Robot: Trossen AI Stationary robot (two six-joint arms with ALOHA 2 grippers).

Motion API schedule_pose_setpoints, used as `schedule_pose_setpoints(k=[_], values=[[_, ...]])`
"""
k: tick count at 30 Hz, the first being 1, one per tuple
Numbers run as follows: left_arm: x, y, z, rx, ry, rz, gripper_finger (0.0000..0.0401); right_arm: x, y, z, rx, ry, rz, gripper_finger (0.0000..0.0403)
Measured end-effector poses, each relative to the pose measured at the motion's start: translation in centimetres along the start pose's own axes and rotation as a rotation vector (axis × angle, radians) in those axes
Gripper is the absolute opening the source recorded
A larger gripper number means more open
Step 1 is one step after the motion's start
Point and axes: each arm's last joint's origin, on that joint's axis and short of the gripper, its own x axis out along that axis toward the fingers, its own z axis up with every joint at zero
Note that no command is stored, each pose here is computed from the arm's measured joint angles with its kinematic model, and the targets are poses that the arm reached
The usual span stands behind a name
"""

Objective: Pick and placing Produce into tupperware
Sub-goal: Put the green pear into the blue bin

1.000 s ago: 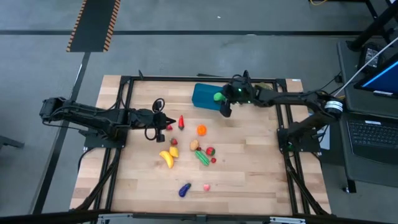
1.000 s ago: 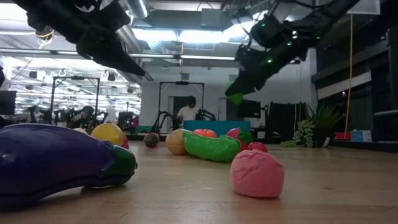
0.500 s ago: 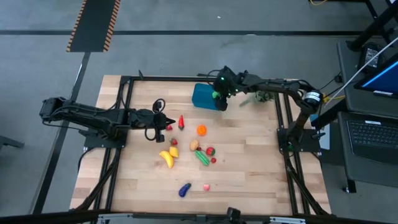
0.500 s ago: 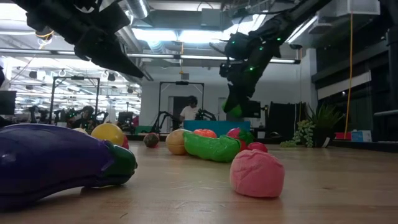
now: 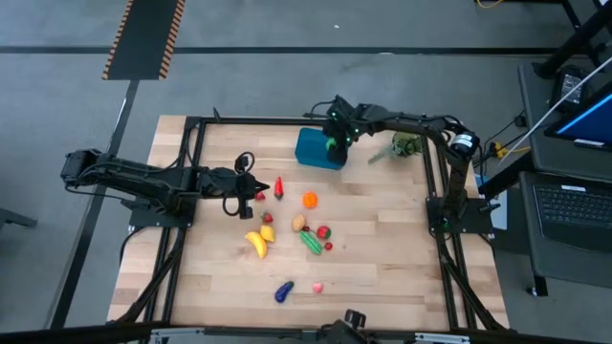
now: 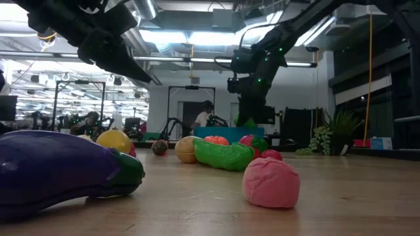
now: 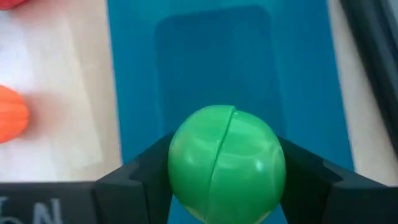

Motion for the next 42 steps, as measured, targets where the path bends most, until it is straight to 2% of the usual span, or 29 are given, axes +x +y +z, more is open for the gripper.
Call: schedule_pose_setpoints(k=[4,8,17,24,30,42], values=[[0.0,0.0,0.0,0.001,0.002,-0.001,0.0,0.3,0.1,-0.2,0.008,0.008,0.062,0.0221],[0.0,0.0,0.0,0.001,0.002,-0.001,0.0,0.3,0.3,-0.3,0.012,0.024,0.072,0.0221],[0.0,0.0,0.0,0.001,0.003,-0.001,0.0,1.0,0.4,-1.3,0.015,0.055,0.079,0.0221],[0.0,0.0,0.0,0.0,0.003,-0.001,0.0,1.3,0.2,-0.9,0.004,0.012,0.069,0.0221],[0.0,0.0,-0.1,0.001,0.007,-0.001,0.0,2.3,0.1,-1.3,0.009,0.046,0.075,0.0221],[0.0,0.0,-0.1,0.002,0.008,-0.001,0.0,2.4,0.2,-1.3,0.008,0.044,0.081,0.0221]])
